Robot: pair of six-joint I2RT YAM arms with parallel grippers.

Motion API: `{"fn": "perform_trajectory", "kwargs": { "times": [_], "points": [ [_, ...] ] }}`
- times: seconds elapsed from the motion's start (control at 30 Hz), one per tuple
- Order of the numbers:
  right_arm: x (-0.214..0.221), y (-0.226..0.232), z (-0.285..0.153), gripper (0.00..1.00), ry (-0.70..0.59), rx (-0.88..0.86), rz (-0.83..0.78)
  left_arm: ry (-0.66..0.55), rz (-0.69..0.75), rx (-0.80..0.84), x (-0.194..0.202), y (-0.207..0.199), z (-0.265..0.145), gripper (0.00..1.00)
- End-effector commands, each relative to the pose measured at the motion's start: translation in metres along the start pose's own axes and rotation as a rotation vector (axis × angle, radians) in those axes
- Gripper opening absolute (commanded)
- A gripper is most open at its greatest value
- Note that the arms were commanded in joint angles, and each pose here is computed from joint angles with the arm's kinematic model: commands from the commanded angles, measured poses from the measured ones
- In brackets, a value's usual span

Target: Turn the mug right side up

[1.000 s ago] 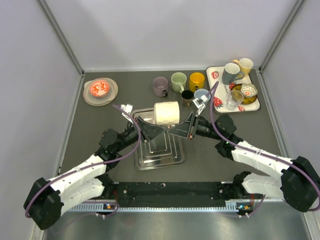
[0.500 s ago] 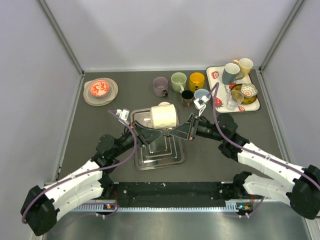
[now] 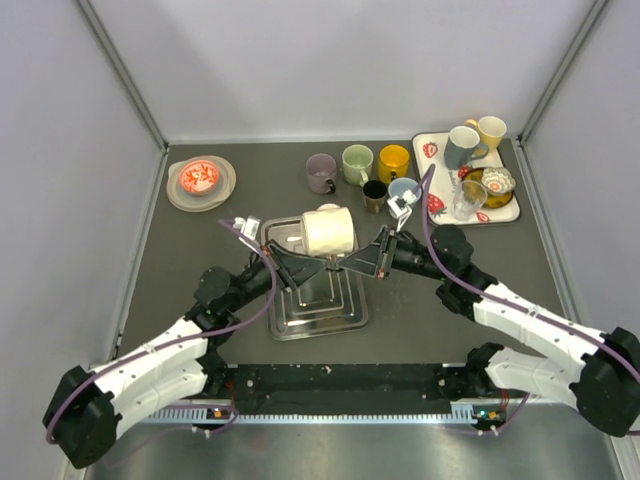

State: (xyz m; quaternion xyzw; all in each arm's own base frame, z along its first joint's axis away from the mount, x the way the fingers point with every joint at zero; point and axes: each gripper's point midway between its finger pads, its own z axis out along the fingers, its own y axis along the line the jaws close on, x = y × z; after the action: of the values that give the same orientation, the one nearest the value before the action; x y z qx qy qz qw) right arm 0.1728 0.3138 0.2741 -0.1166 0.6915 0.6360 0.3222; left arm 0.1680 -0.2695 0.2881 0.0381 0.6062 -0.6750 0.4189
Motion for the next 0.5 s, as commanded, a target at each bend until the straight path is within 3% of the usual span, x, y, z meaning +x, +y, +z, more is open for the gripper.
{"fn": "perform_trajectory", "kwargs": {
  "times": [0.0, 0.47],
  "points": [
    [-0.0278, 0.0350, 0.0081, 0.07, -0.065, -0.128, -0.029, 0.073, 0.072, 0.202, 0.0025, -0.0468, 0.0035, 0.00],
    [-0.0248, 0.0444, 0.0121, 0.32, -0.039, -0.213, 0.024, 0.109, 0.038, 0.232, 0.0116, -0.0444, 0.0047, 0.00]
  ]
}}
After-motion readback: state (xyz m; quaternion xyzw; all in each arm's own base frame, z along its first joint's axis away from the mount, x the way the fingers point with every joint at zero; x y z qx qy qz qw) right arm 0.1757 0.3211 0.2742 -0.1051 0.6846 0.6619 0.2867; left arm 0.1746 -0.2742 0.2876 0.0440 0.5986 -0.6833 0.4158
